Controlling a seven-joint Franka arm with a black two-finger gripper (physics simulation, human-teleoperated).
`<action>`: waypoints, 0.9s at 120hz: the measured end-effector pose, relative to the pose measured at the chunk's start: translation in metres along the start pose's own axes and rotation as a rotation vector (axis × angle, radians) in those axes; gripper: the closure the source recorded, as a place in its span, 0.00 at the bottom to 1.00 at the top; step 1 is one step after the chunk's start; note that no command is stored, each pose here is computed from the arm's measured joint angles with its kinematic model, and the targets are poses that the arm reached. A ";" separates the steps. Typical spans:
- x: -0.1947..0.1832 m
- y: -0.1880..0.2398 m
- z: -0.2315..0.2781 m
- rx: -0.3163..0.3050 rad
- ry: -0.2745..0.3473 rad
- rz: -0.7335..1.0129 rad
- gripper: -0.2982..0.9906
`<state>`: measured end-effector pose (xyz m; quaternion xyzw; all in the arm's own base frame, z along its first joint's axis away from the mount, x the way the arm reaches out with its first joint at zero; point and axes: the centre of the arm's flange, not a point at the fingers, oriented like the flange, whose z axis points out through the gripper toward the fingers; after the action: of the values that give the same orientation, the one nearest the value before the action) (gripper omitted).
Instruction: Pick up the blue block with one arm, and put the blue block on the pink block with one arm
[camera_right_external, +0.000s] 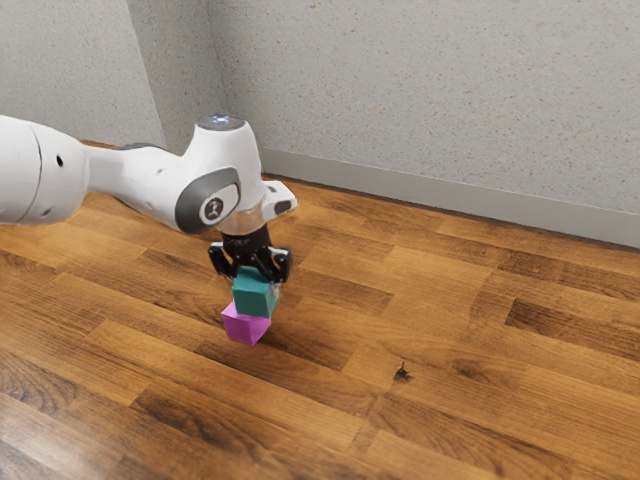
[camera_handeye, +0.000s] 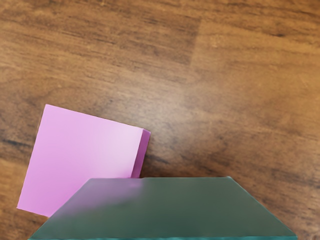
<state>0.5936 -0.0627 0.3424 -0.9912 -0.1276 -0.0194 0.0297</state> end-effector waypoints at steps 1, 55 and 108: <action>0.001 -0.001 -0.005 -0.003 0.006 0.001 0.47; 0.014 -0.053 -0.030 -0.039 -0.033 0.104 0.46; 0.033 -0.069 -0.001 -0.034 -0.070 0.271 0.46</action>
<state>0.6077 0.0121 0.3487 -0.9998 0.0068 0.0172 0.0110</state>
